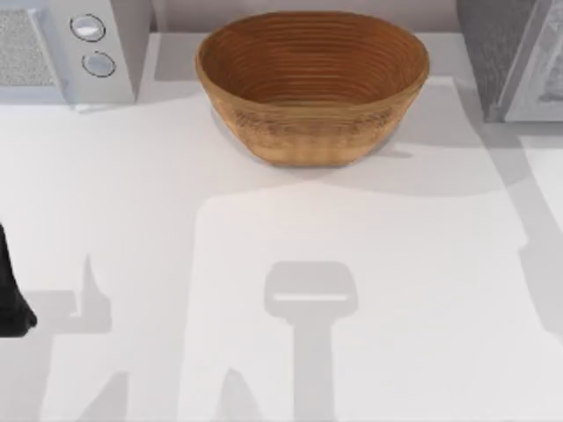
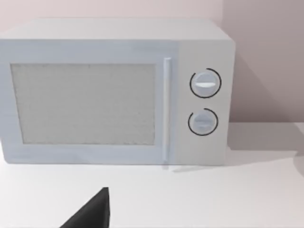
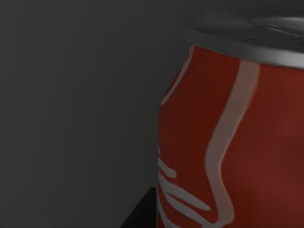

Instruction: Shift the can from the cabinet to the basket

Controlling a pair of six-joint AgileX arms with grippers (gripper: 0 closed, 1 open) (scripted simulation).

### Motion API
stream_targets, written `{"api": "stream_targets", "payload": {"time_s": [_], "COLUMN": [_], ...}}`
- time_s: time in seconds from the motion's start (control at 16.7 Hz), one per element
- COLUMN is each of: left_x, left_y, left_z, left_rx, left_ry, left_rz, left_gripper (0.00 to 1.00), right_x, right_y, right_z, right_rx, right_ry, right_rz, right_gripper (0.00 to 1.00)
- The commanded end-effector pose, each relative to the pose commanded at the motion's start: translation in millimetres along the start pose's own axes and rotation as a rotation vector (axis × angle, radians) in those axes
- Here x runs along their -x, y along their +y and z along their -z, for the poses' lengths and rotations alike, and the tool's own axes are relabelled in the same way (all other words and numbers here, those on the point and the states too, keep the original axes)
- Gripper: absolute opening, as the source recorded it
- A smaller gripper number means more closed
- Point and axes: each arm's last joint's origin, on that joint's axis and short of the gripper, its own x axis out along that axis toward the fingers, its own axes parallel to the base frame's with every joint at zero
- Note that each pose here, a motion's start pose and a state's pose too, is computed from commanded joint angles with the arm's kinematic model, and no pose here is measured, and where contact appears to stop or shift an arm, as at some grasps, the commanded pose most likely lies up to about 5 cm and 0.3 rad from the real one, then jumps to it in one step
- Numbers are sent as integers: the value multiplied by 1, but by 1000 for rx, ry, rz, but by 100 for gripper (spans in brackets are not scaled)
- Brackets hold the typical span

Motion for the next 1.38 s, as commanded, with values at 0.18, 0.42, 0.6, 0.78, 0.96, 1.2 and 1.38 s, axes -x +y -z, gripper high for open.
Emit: {"api": "stream_targets", "payload": {"time_s": [0.18, 0.42, 0.6, 0.78, 0.96, 1.2, 1.38], "left_x": [0, 0, 0, 0, 0, 0, 0], "left_y": [0, 0, 0, 0, 0, 0, 0], "left_z": [0, 0, 0, 0, 0, 0, 0], "left_rx": [0, 0, 0, 0, 0, 0, 0], "left_ry": [0, 0, 0, 0, 0, 0, 0], "left_rz": [0, 0, 0, 0, 0, 0, 0], "left_gripper": [100, 100, 100, 100, 100, 100, 100], "right_x": [25, 99, 155, 178, 179, 181, 197], "right_y": [3, 6, 3, 1, 1, -3, -12], "right_z": [-12, -43, -58, -61, -61, -59, -50], "right_rx": [2, 1, -2, 0, 0, -2, -5], "right_ry": [4, -1, -7, 0, 0, -4, -20], "right_rz": [3, 0, 0, 0, -1, 6, 14], "right_gripper": [0, 0, 0, 0, 0, 0, 0]}}
